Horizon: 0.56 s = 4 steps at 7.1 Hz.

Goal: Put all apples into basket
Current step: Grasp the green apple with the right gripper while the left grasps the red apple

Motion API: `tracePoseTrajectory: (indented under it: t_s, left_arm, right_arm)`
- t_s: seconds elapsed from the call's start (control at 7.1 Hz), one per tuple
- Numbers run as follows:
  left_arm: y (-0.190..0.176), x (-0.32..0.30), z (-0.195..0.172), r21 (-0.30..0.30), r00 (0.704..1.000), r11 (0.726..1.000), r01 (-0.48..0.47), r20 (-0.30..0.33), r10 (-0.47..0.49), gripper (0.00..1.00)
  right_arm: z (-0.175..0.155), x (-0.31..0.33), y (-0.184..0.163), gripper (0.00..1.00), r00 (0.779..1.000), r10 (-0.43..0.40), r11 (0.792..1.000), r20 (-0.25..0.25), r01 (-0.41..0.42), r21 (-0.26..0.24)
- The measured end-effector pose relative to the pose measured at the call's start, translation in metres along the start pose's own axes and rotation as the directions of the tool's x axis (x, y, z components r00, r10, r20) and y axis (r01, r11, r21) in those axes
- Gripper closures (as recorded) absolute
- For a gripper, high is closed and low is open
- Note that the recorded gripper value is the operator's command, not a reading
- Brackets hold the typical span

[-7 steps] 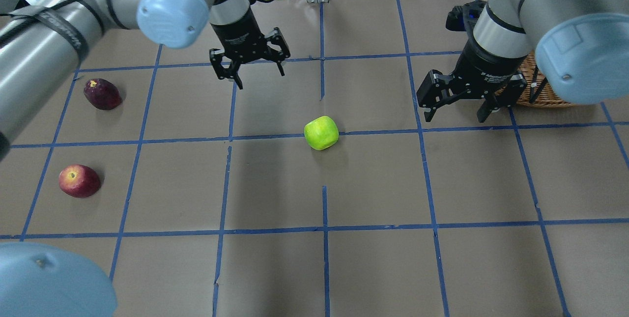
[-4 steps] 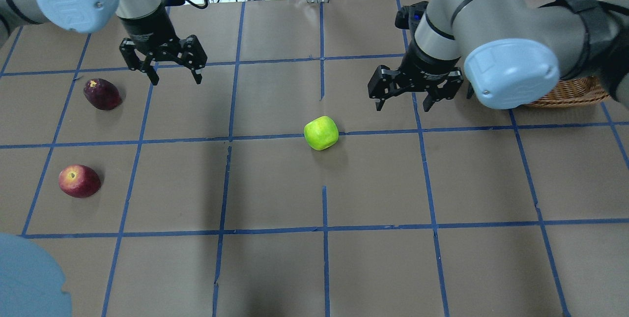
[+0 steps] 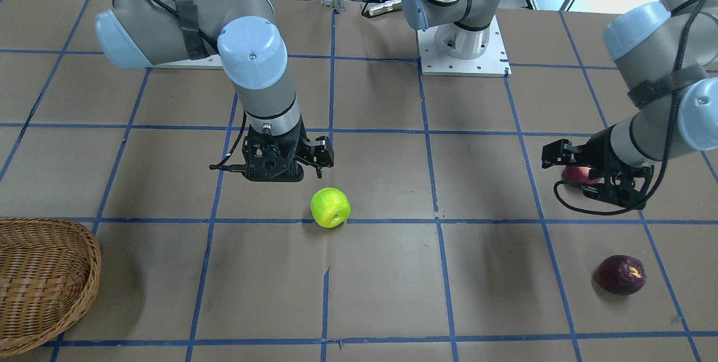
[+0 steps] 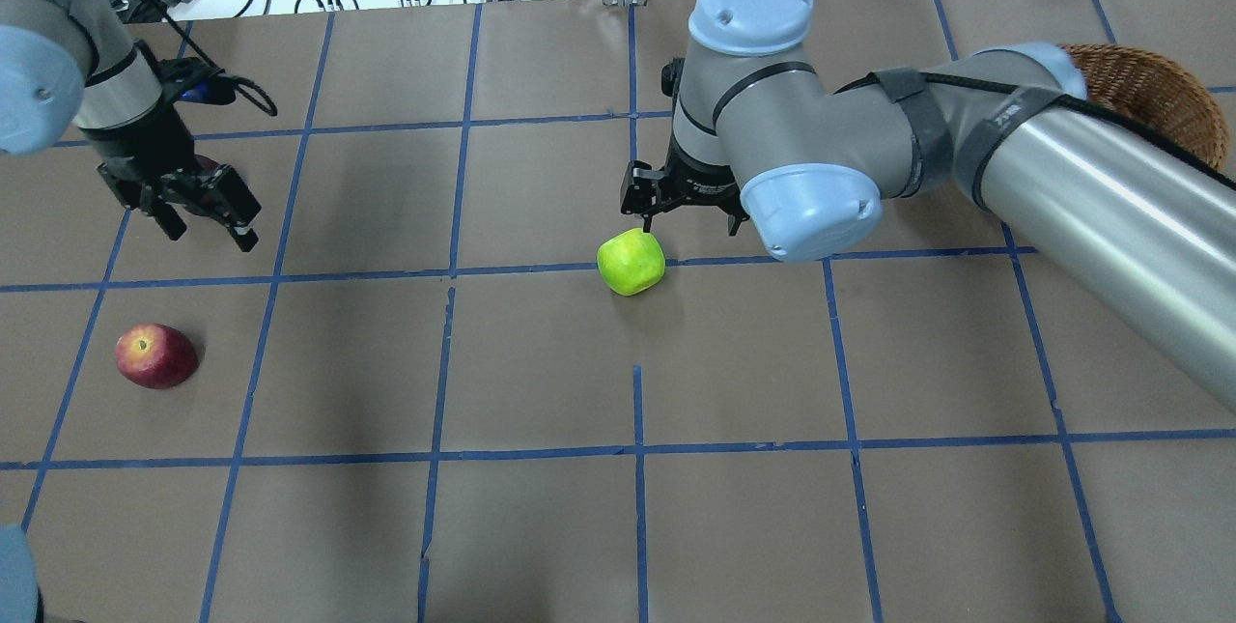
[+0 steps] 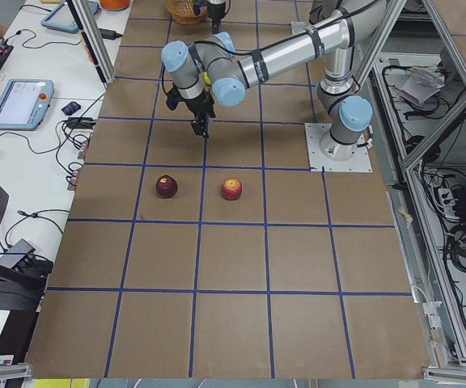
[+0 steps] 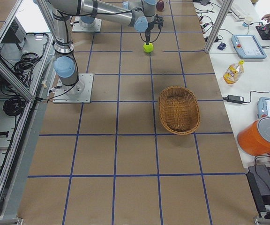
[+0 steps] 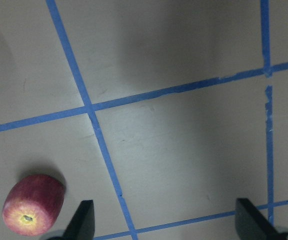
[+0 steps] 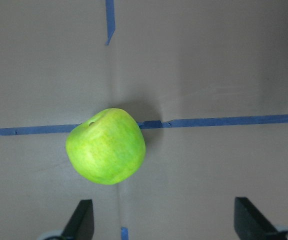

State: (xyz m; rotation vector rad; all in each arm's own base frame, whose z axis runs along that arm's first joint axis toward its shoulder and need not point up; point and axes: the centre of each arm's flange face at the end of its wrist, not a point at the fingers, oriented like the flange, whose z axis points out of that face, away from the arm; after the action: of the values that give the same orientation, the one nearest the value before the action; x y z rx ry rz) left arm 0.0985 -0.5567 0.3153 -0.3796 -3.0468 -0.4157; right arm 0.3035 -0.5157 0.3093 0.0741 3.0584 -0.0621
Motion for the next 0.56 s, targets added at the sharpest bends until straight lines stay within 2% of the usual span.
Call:
tracePoseTrajectory:
  t_s: [0.14,0.28,0.42,0.56]
  left_arm:
    - [0.019,-0.039,0.028,0.021,1.0,1.0,-0.02,-0.008,0.02,0.0]
    - [0.037,-0.064,0.057,0.054,0.999,0.997,-0.048,0.01,0.048,0.0]
    - [0.052,-0.077,0.08,0.066,0.996,0.995,-0.074,0.055,0.07,0.0]
    - [0.061,-0.084,0.095,0.042,0.992,0.995,-0.088,0.098,0.084,0.0]
  right_arm:
    - [0.017,-0.013,-0.003,0.0,1.0,-0.008,1.0,-0.001,0.008,0.023]
    - [0.033,-0.022,-0.006,0.0,0.999,-0.051,0.998,0.003,0.051,0.042]
    - [0.046,-0.028,-0.008,0.0,0.995,-0.101,0.994,0.006,0.101,0.05]
    - [0.055,-0.03,-0.009,0.0,0.991,-0.135,0.99,0.01,0.135,0.047]
